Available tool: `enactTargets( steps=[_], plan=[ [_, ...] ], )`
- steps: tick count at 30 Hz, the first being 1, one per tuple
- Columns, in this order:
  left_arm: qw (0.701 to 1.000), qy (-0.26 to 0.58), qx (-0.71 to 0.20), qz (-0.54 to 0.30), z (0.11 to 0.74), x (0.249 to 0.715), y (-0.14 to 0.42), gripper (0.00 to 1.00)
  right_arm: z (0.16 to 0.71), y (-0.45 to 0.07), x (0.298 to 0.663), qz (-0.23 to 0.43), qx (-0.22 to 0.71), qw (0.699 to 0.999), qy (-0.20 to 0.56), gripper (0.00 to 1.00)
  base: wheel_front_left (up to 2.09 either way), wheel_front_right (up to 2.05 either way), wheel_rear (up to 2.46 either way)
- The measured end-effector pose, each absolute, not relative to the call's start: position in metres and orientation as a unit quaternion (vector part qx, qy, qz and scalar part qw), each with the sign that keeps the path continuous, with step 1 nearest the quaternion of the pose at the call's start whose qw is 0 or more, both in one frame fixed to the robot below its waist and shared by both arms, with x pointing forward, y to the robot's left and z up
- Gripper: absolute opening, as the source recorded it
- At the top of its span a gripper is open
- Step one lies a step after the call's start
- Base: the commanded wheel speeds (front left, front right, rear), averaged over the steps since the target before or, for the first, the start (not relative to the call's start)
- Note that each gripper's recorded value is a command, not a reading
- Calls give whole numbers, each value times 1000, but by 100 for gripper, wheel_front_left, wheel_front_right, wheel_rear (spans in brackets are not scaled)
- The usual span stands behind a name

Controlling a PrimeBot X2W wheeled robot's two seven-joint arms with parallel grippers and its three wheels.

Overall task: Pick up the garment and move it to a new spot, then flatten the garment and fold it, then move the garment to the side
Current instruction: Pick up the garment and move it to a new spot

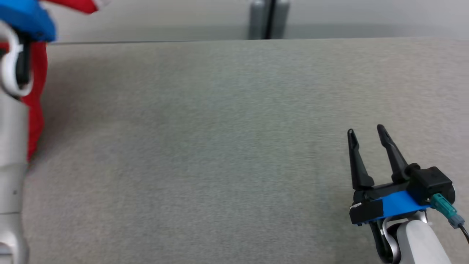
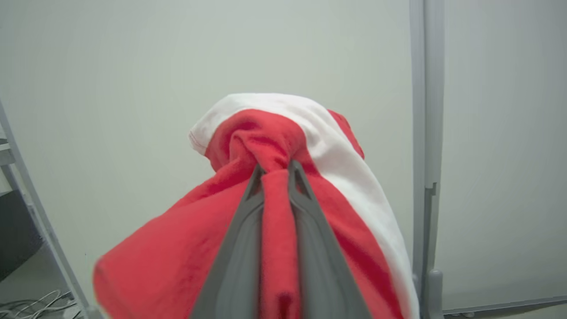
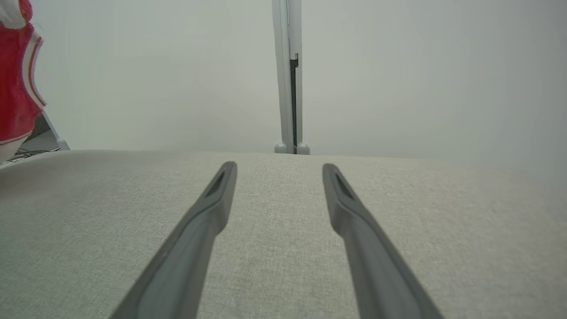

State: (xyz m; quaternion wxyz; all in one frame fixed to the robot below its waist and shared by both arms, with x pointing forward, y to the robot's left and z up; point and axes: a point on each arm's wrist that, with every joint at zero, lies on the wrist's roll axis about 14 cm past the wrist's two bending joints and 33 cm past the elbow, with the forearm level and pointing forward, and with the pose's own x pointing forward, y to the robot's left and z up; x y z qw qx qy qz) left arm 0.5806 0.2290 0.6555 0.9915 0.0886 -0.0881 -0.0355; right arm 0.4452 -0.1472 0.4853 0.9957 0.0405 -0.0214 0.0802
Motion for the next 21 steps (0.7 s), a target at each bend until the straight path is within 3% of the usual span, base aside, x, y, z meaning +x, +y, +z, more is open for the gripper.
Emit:
enactTargets(
  steps=[13, 17, 21],
  plan=[
    [937, -154, 37, -313, 686, 551, -19, 0, 504, -217, 400, -22, 65, 997, -38, 100, 0, 0, 0],
    [914, -146, 16, -378, 674, 518, -72, 0, 505, -231, 388, -44, 65, 996, -39, 100, 0, 0, 0],
    [910, -99, 3, -403, 635, 503, -89, 0, 502, -232, 389, -46, 64, 996, -36, 100, 0, 0, 0]
  ],
)
